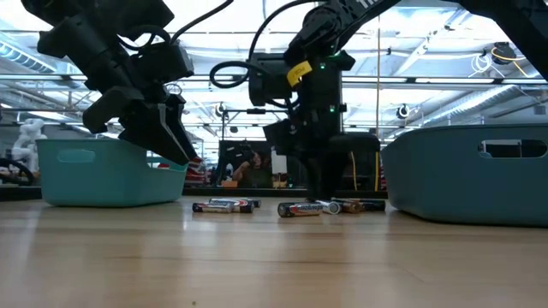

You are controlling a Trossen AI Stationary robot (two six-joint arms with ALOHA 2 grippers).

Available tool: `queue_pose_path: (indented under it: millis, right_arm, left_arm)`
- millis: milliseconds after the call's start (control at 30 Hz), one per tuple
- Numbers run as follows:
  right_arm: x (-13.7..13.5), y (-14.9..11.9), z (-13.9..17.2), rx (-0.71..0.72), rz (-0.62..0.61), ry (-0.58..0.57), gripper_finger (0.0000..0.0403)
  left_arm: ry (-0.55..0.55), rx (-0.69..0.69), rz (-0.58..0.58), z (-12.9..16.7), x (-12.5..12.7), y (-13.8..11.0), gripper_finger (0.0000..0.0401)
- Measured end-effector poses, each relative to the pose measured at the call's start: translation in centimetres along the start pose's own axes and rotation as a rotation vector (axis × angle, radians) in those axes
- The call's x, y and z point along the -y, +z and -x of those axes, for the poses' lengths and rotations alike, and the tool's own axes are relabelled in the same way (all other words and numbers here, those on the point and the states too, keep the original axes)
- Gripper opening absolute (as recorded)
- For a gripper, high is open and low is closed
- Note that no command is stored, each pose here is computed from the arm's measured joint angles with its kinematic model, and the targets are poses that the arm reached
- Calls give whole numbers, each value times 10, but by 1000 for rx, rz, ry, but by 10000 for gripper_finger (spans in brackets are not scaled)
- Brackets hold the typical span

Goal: Sort batteries
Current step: Put the black battery into the blue bin

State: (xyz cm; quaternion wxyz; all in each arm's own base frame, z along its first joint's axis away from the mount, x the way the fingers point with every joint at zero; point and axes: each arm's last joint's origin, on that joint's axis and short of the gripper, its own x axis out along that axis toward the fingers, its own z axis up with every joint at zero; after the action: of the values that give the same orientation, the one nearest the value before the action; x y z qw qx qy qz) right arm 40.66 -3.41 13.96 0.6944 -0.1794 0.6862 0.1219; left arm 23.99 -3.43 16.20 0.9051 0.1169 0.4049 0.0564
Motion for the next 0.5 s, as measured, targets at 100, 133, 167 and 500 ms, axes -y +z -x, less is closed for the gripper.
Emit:
queue_pose_path:
  millis: [100, 133, 167, 500]
  right_arm:
    - [0, 0, -5, -16, 2, 2, 20]
    - [0, 0, -4, -15, 2, 1, 20]
    - [0, 0, -2, -11, 0, -3, 20]
    - [-4, -33, 107, 109, -161, -138, 20]
  left_arm:
    - [0, -3, -2, 0, 0, 0, 185]
    - [0, -4, -2, 0, 0, 0, 185]
    - [-1, -7, -3, 0, 0, -1, 185]
    - [-7, 0, 1, 0, 0, 0, 185]
